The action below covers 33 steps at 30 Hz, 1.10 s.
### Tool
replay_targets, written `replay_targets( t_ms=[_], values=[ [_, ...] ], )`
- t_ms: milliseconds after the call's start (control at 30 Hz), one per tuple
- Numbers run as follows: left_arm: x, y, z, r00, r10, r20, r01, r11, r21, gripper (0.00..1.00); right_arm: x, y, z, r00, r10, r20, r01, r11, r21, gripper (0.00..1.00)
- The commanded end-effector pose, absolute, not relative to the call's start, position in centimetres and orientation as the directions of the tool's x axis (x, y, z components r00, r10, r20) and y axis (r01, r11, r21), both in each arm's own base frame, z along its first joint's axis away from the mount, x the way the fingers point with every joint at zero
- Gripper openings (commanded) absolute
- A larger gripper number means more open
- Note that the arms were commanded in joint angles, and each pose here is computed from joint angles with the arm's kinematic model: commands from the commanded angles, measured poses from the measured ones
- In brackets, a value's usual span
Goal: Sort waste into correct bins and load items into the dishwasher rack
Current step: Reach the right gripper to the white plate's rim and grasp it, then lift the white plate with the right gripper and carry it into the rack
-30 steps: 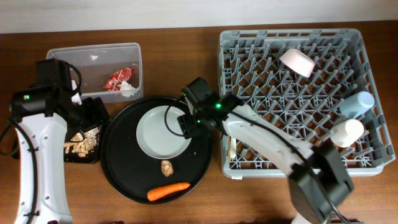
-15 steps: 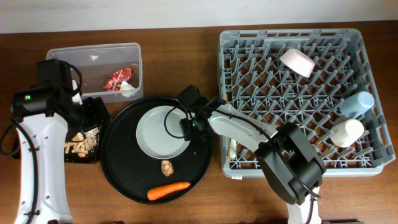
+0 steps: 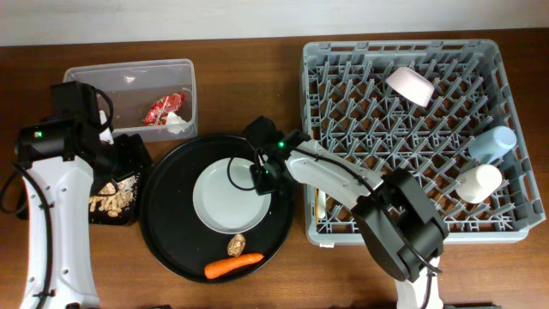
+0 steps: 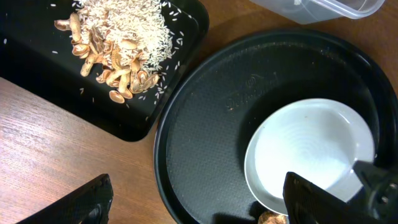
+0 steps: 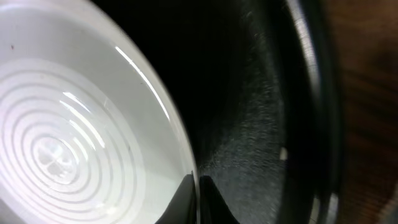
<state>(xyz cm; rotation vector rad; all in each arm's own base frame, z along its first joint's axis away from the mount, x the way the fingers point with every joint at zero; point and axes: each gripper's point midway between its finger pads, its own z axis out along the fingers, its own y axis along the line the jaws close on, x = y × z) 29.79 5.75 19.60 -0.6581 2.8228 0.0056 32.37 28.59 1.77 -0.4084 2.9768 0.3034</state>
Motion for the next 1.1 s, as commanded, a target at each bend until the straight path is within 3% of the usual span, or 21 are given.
replay_targets(
  t_ms=[0, 100, 267, 433, 533, 700, 1067],
  values=[
    [29.6, 5.8, 19.5, -0.864, -0.447, -0.232, -0.447, 0.893, -0.056, 0.87, 36.4, 25.9, 10.6, -0.916, -0.217, -0.339, -0.254, 0.965, 0.069, 0.04],
    [29.6, 5.8, 19.5, -0.864, -0.447, -0.232, -0.447, 0.893, -0.056, 0.87, 37.8, 23.2, 16.6, -0.873, -0.207, -0.443, -0.230, 0.973, -0.001, 0.04],
    [29.6, 5.8, 19.5, -0.864, -0.447, -0.232, -0.447, 0.893, -0.056, 0.87, 39.4, 15.1, 27.2, -0.752, -0.124, -0.647, -0.016, 0.985, -0.170, 0.04],
    [29.7, 5.8, 19.5, -0.863, -0.447, -0.236, -0.447, 0.893, -0.057, 0.87, 39.3, 5.2, 33.6, -0.625, -0.088, -0.775, 0.345, 0.860, -0.375, 0.04],
    [29.7, 5.8, 19.5, -0.863, -0.447, -0.235, -0.447, 0.893, -0.058, 0.87, 39.2, 1.1, 34.0, -0.617, -0.090, -0.781, 0.490, 0.733, -0.472, 0.04],
    [29.7, 5.8, 19.5, -0.863, -0.447, -0.235, -0.447, 0.893, -0.058, 0.87, 40.6, -1.2, 31.6, -0.679, -0.098, -0.728, 0.518, 0.638, -0.569, 0.04],
    [29.7, 5.8, 19.5, -0.863, -0.447, -0.235, -0.447, 0.893, -0.058, 0.87, 43.4, -1.3, 23.3, -0.824, -0.109, -0.557, 0.392, 0.600, -0.697, 0.04]
  ],
)
